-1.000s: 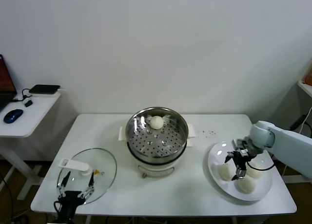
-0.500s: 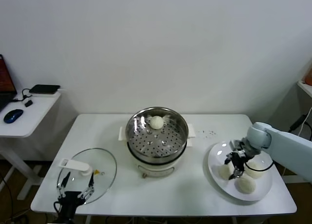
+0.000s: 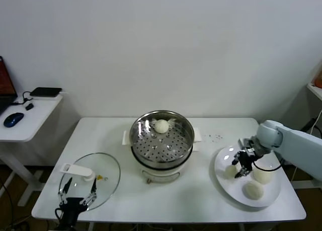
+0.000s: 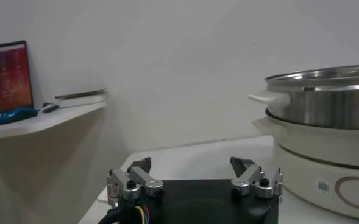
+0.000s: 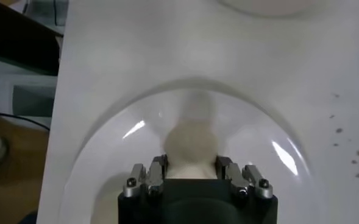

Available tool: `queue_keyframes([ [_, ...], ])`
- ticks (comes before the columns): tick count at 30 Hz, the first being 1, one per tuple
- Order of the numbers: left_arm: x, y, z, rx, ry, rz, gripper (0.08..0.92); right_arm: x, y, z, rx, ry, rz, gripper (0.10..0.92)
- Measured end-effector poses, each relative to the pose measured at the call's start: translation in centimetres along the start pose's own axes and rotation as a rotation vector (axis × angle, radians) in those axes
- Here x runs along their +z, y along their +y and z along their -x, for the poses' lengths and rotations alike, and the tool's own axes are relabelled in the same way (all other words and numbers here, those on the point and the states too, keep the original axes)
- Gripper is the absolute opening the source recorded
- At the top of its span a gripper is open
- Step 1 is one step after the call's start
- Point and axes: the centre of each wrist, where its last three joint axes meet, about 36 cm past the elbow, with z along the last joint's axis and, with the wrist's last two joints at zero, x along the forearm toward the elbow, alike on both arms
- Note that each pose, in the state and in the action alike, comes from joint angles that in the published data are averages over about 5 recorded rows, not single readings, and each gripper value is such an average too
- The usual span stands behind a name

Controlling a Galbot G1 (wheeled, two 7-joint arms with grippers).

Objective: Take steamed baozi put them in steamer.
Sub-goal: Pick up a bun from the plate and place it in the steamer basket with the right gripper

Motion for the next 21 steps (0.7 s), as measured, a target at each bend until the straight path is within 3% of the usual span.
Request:
queue_keyframes([
  [21, -0.4, -0.1, -0.2, 0.007, -0.006, 0.002, 0.823, -12.3, -5.8, -17.0, 0.101, -0.140, -0.101, 0.543],
])
